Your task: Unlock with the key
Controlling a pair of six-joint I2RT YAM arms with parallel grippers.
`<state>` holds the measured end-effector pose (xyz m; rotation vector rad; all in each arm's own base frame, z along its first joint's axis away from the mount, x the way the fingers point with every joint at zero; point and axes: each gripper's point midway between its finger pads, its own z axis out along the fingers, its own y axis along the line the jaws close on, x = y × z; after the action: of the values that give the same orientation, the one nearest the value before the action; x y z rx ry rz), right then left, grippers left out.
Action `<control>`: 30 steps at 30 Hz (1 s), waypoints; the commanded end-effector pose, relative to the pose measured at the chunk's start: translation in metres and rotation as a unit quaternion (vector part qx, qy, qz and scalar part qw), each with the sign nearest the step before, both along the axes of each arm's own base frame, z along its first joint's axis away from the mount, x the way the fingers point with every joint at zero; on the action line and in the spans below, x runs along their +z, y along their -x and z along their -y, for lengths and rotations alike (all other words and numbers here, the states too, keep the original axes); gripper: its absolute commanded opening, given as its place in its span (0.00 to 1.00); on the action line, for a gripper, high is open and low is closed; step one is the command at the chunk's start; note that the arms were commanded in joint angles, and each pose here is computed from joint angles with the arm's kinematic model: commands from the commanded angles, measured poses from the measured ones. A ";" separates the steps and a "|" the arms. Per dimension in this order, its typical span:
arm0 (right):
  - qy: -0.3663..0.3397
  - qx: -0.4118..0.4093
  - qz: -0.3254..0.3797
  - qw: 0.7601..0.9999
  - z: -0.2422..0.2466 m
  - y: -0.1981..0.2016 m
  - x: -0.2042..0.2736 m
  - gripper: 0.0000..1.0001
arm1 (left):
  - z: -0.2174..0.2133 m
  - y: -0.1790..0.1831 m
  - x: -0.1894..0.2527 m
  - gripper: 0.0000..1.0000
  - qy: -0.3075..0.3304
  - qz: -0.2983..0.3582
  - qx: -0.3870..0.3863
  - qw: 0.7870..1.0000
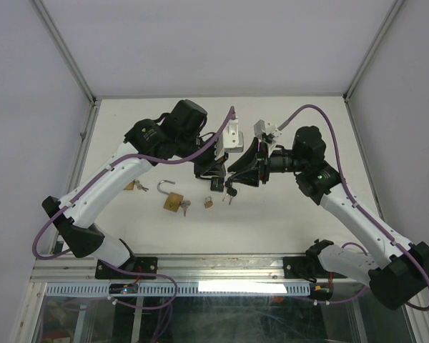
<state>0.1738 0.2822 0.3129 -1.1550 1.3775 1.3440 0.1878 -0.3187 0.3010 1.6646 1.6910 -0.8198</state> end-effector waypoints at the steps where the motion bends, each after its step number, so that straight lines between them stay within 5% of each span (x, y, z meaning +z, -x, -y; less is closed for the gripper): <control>1: -0.007 -0.005 0.013 1.000 -0.003 0.000 0.003 0.36 | 0.010 0.005 0.023 0.00 0.039 0.013 -0.014 0.999; 14: 0.006 -0.017 0.001 1.000 0.000 0.002 -0.005 0.30 | 0.011 0.006 0.023 0.00 0.041 0.012 -0.017 0.999; 15: 0.007 -0.027 0.002 1.000 0.001 -0.001 -0.005 0.16 | 0.011 0.006 0.023 0.00 0.041 0.012 -0.018 0.999; 16: 0.007 -0.027 0.002 1.000 0.001 0.000 -0.005 0.16 | 0.010 0.006 0.022 0.00 0.041 0.012 -0.018 0.999; 22: 0.002 -0.033 0.010 0.999 0.004 0.003 0.002 0.21 | 0.011 0.006 0.022 0.00 0.041 0.012 -0.018 0.999; 30: 0.007 -0.039 0.007 0.999 0.006 0.001 0.000 0.00 | 0.011 0.007 0.023 0.00 0.043 0.011 -0.020 0.999</control>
<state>0.1768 0.2779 0.3000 -1.0961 1.4626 1.2823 0.1816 -0.3232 0.3040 1.6685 1.6734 -0.8650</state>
